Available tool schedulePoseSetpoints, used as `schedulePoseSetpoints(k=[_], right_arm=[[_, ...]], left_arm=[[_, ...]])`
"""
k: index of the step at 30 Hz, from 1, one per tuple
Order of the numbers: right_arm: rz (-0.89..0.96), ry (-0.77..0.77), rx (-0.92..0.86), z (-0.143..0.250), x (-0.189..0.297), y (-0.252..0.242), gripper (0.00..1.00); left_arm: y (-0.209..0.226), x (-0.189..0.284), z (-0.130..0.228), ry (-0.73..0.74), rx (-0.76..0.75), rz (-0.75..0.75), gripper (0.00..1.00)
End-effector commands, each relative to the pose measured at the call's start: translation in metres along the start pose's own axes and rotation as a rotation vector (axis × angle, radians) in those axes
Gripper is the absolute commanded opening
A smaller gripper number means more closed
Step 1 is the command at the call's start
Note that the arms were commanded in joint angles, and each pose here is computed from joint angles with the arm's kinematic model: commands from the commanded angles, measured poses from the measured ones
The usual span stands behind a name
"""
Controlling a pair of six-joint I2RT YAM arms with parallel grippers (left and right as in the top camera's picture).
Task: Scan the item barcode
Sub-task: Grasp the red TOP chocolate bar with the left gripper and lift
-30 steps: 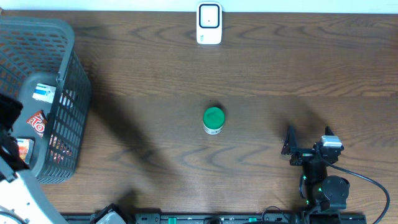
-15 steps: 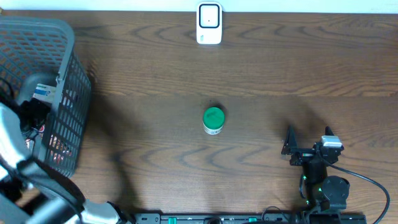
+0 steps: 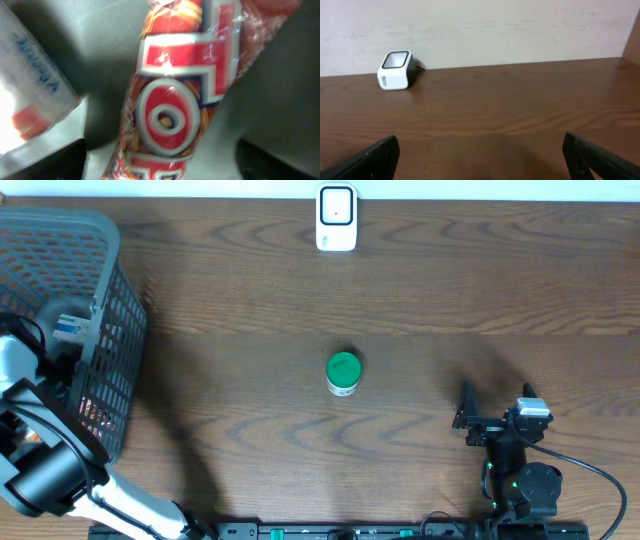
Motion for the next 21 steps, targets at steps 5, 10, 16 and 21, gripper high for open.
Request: schedulePoseSetpoints(k=[5,10,16,21], right_arm=[[-0.004,-0.002,0.013,0.0,0.0,0.001,0.99],[-0.004,-0.002,0.013,0.0,0.0,0.001,0.99],[-0.004,-0.002,0.013,0.0,0.0,0.001,0.99],[-0.004,-0.002,0.013,0.0,0.0,0.001,0.99]], left_arm=[[0.005,-0.042,0.01,0.115,-0.008,-0.082,0.36],[0.007,-0.034,0.014,0.13,-0.009,-0.089,0.3],[0.007,0.014,0.011,0.059,-0.006,-0.06,0.25],[0.013,0.115,0.02,-0.216,0.006,0.053,0.25]])
Point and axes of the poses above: each gripper's point midway between its finger pads, its own x axis back along the fingers, its own y axis along the line the jaws close on, z = x × y, the point moved 10 cm from there along x, back along the fingers, and after that the axes turned 5 degrees about x, right-handed, at the moved point
